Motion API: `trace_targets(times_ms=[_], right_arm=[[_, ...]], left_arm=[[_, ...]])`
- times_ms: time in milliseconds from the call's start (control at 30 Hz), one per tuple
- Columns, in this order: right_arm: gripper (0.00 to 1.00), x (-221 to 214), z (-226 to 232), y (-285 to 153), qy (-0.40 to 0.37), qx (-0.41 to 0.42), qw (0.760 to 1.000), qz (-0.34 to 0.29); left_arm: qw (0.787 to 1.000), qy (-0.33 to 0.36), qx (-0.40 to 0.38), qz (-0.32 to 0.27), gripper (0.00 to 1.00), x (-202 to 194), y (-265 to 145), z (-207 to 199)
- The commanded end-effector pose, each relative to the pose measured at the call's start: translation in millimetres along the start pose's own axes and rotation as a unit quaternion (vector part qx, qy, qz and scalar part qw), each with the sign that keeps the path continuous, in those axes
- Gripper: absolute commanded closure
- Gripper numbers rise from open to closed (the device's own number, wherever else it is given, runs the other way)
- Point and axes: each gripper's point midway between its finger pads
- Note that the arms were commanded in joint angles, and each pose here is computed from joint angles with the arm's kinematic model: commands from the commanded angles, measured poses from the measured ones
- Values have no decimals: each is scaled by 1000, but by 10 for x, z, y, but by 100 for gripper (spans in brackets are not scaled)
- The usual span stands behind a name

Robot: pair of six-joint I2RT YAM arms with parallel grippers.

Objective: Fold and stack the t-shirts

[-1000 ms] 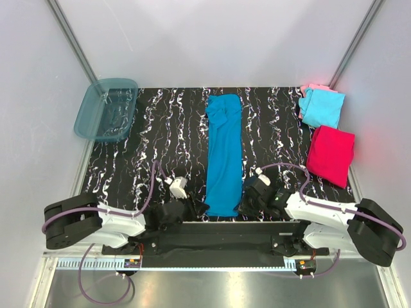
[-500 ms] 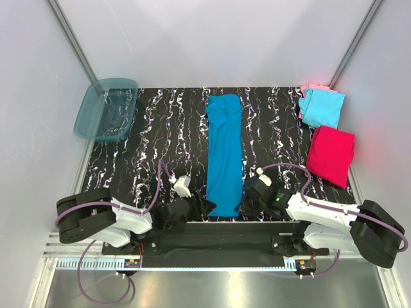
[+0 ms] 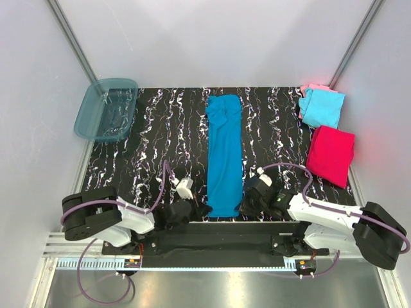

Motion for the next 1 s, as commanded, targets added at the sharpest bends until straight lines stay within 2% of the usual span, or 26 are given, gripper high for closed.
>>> trace_targets(times_ms=[0, 133, 333, 567, 833, 967], right_arm=[[100, 108, 110, -107, -4, 16, 999, -33], [100, 181, 281, -294, -26, 33, 998, -54], [100, 326, 436, -509, -40, 54, 994, -85], [100, 508, 556, -703, -49, 62, 989, -125], [100, 833, 717, -978, -70, 57, 977, -193], [100, 949, 783, -971, -81, 43, 974, -208]], left_arm=[[1000, 14, -21, 2, 100, 10, -21, -175], [999, 45, -9, 0, 100, 42, -78, -375], [996, 78, -18, -43, 100, 363, -310, -783], [993, 94, 0, -75, 100, 591, -436, -814], [990, 104, 31, -89, 100, 673, -408, -677], [989, 105, 38, -97, 100, 815, -330, -647]])
Point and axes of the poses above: each gripper's point midway between its finger pads, its own y axis out along the fingers, its own z axis along the line the jaws close on, x = y × z
